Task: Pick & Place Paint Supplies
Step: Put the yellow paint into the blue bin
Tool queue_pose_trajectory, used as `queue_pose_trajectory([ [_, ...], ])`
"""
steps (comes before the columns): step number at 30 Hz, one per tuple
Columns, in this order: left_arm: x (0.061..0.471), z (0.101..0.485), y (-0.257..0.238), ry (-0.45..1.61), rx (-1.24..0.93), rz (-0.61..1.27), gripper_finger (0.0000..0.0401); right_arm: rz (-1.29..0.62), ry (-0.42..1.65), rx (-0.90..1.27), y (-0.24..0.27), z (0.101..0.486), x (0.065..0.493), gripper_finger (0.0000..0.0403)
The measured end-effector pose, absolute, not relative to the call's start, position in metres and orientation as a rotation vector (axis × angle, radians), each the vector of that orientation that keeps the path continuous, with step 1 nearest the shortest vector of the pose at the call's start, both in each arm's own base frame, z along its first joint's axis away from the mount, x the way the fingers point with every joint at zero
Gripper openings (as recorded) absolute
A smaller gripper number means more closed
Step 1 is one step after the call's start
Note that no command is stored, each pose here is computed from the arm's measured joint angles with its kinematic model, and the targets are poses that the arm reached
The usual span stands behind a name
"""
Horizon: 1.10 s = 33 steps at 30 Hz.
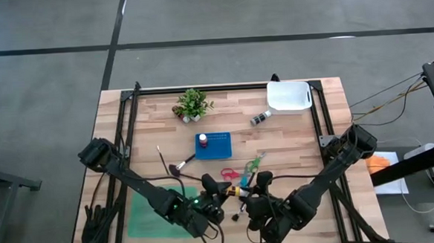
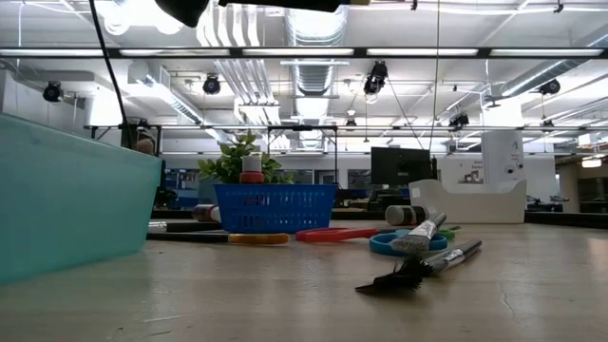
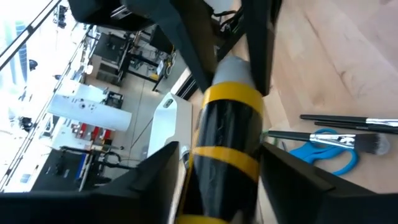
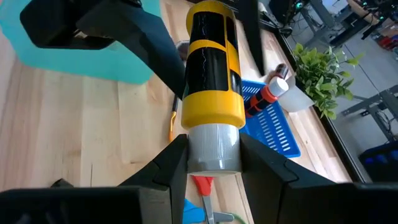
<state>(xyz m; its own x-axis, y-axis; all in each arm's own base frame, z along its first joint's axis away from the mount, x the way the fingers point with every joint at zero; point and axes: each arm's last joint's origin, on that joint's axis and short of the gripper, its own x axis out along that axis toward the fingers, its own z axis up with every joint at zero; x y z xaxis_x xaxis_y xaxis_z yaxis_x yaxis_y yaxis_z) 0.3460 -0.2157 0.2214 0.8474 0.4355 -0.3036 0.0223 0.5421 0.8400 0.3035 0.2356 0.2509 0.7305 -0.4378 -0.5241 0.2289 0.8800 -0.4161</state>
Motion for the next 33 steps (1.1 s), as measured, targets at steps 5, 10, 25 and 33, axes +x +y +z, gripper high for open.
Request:
queue_pose_trajectory([
  [5,0.346,0.22,-0.216,0.523,0.97,0.222,0.0156,-0.368,0.659,-0.341,0.236,0.251,0.303,0.0112],
  [10,0.346,0.22,-0.216,0.523,0.962,0.216,0.0132,-0.355,0.662,-0.369,0.237,0.251,0.303,0.0112],
  [25,0.341,0.237,-0.218,0.468,0.813,0.097,0.0148,-0.334,0.527,-0.698,0.273,0.256,0.27,0.0293],
  [33,0.338,0.26,-0.221,0.334,0.622,-0.136,0.0149,-0.381,0.37,-0.901,0.3,0.243,0.246,0.03],
])
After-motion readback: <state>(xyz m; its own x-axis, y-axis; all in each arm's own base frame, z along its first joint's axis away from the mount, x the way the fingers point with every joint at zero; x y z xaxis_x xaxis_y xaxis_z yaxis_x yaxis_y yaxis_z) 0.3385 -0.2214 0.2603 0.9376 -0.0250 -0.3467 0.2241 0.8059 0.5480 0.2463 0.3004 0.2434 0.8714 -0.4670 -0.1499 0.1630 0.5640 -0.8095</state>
